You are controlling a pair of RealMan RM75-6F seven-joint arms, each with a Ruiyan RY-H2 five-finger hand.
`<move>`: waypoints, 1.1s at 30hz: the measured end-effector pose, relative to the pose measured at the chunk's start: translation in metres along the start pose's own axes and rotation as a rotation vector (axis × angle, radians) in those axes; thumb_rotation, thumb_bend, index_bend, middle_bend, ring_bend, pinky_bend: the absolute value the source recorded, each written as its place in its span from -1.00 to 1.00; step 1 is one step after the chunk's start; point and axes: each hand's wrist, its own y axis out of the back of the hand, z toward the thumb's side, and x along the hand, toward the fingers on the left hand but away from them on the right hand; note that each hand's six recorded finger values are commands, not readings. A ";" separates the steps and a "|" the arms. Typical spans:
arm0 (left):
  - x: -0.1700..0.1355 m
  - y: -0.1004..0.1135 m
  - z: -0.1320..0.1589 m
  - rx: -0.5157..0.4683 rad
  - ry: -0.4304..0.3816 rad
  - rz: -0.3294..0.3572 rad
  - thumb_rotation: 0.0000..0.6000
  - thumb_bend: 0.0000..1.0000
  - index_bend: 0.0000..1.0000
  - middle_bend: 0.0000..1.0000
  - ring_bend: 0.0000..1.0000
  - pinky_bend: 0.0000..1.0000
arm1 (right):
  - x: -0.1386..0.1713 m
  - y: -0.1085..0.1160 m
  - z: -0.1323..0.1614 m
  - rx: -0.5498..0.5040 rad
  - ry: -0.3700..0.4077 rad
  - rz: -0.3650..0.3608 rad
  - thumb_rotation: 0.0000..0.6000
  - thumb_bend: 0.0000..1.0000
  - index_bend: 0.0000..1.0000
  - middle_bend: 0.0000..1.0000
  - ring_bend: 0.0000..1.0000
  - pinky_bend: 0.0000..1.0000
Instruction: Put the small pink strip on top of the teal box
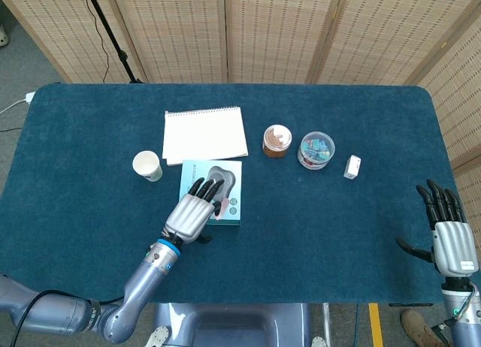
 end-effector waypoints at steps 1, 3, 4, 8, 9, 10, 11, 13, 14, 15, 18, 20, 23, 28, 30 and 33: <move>-0.001 0.000 0.000 0.004 0.000 0.000 0.74 -1.00 -0.04 -1.00 -1.00 -1.00 | 0.000 0.000 0.000 0.000 0.000 0.000 1.00 -1.00 -1.00 -1.00 -1.00 -1.00; -0.002 -0.001 -0.001 0.004 -0.001 -0.001 0.74 -1.00 -0.04 -1.00 -1.00 -1.00 | 0.000 0.000 0.000 0.000 -0.001 0.000 1.00 -1.00 -1.00 -1.00 -1.00 -1.00; -0.002 -0.001 -0.001 0.003 -0.002 -0.002 0.74 -1.00 -0.04 -1.00 -1.00 -1.00 | 0.000 0.000 0.000 0.000 -0.001 0.000 1.00 -1.00 -1.00 -1.00 -1.00 -1.00; -0.004 0.000 -0.003 0.008 -0.002 0.001 0.74 -1.00 -0.04 -1.00 -1.00 -1.00 | 0.000 -0.001 0.000 0.001 0.000 0.005 1.00 -1.00 -1.00 -1.00 -1.00 -1.00; -0.004 0.000 -0.003 0.007 0.000 0.001 0.73 -1.00 -0.04 -1.00 -1.00 -1.00 | 0.000 -0.001 0.001 0.001 0.000 0.005 1.00 -1.00 -1.00 -1.00 -1.00 -1.00; -0.003 0.000 -0.005 0.009 0.004 0.002 0.73 -1.00 -0.04 -1.00 -1.00 -1.00 | 0.000 -0.001 0.001 0.001 0.000 0.005 1.00 -1.00 -1.00 -1.00 -1.00 -1.00; -0.003 0.000 -0.006 0.010 0.007 0.002 0.73 -1.00 -0.04 -1.00 -1.00 -1.00 | 0.000 -0.001 0.001 0.000 0.000 0.005 1.00 -1.00 -1.00 -1.00 -1.00 -1.00; -0.003 0.001 -0.008 0.008 0.013 0.003 0.74 -1.00 -0.04 -1.00 -1.00 -1.00 | 0.000 -0.001 0.000 0.000 -0.001 0.004 1.00 -1.00 -1.00 -1.00 -1.00 -1.00; -0.002 0.001 -0.009 0.007 0.014 0.003 0.74 -1.00 -0.04 -1.00 -1.00 -1.00 | 0.000 -0.001 0.000 0.000 -0.001 0.004 1.00 -1.00 -1.00 -1.00 -1.00 -1.00; -0.002 0.001 -0.009 0.007 0.016 0.002 0.73 -1.00 -0.04 -1.00 -1.00 -1.00 | 0.000 -0.001 0.000 0.000 -0.001 0.004 1.00 -1.00 -1.00 -1.00 -1.00 -1.00; -0.002 0.001 -0.011 0.006 0.017 0.001 0.74 -1.00 -0.04 -1.00 -1.00 -1.00 | 0.000 -0.001 0.001 0.000 -0.001 0.004 1.00 -1.00 -1.00 -1.00 -1.00 -1.00; -0.002 0.001 -0.011 0.005 0.016 0.001 0.73 -1.00 -0.04 -1.00 -1.00 -1.00 | 0.000 -0.001 0.001 -0.001 -0.001 0.005 1.00 -1.00 -1.00 -1.00 -1.00 -1.00; -0.003 0.001 -0.009 0.004 0.010 0.000 0.73 -1.00 -0.04 -1.00 -1.00 -1.00 | 0.000 -0.001 0.001 -0.001 -0.001 0.004 1.00 -1.00 -1.00 -1.00 -1.00 -1.00; -0.004 0.000 -0.005 0.005 -0.004 -0.002 0.73 -1.00 -0.04 -1.00 -1.00 -1.00 | 0.000 0.000 0.000 -0.001 -0.002 0.004 1.00 -1.00 -1.00 -1.00 -1.00 -1.00; -0.004 0.000 -0.003 0.007 -0.009 -0.003 0.73 -1.00 -0.04 -1.00 -1.00 -1.00 | 0.000 -0.001 0.000 -0.001 -0.002 0.005 1.00 -1.00 -1.00 -1.00 -1.00 -1.00; -0.005 0.000 0.000 0.007 -0.015 -0.005 0.73 -1.00 -0.04 -1.00 -1.00 -1.00 | 0.000 -0.001 0.000 -0.001 -0.002 0.006 1.00 -1.00 -1.00 -1.00 -1.00 -1.00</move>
